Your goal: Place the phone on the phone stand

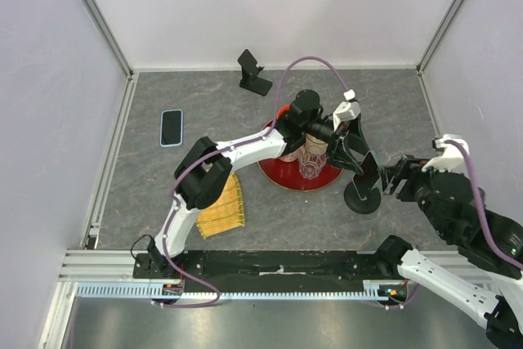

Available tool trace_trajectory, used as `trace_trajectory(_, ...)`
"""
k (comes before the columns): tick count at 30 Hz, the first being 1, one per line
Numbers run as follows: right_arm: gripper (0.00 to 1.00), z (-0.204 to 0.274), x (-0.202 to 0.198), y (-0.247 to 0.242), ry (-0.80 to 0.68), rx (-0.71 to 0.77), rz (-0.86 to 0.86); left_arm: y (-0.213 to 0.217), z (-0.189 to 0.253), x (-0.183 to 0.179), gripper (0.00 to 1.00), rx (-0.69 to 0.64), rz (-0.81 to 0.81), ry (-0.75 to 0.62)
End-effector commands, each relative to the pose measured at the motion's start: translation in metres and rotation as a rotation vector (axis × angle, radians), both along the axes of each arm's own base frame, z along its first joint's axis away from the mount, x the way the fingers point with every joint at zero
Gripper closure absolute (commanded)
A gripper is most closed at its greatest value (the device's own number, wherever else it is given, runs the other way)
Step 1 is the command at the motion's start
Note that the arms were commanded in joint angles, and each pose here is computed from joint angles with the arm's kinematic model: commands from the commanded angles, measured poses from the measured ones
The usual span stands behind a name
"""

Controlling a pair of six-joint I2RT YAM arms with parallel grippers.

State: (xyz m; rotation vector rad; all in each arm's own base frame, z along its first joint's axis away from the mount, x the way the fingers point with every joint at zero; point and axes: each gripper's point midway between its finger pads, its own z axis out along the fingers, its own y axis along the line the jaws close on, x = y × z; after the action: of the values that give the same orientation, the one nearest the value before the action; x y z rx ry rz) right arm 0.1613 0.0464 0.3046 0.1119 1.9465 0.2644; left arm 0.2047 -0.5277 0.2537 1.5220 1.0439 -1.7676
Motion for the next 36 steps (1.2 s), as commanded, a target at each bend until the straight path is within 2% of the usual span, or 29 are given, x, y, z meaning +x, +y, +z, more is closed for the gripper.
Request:
trace_trajectory(1,0.30,0.031,-0.004,-0.006,-0.099,0.057,0.011,0.003,-0.004,-0.015,0.28,0.037,-0.153,0.029)
trace_trajectory(5,0.29,0.031,-0.006,-0.010,-0.110,0.048,0.005,0.001,-0.005,-0.021,0.32,0.028,-0.199,0.041)
trace_trajectory(10,0.29,0.028,-0.006,-0.010,-0.104,0.038,0.012,-0.005,-0.004,-0.023,0.43,0.036,-0.230,0.083)
trace_trajectory(18,0.28,0.026,-0.008,-0.010,-0.107,0.033,0.020,-0.011,0.001,-0.023,0.55,0.018,-0.227,0.096)
trace_trajectory(23,0.28,0.021,-0.006,-0.008,-0.094,0.018,0.028,-0.012,0.007,-0.022,0.71,0.002,-0.196,0.108)
trace_trajectory(24,0.28,0.022,-0.007,-0.008,-0.097,0.020,0.028,-0.011,0.007,-0.023,0.77,0.002,-0.194,0.110)
trace_trajectory(31,0.28,0.025,-0.009,-0.013,-0.117,0.028,0.021,-0.009,0.010,-0.037,0.97,0.000,-0.204,0.110)
trace_trajectory(36,0.27,0.031,-0.012,-0.016,-0.133,0.040,0.018,-0.012,0.022,-0.046,0.98,-0.014,-0.170,0.141)
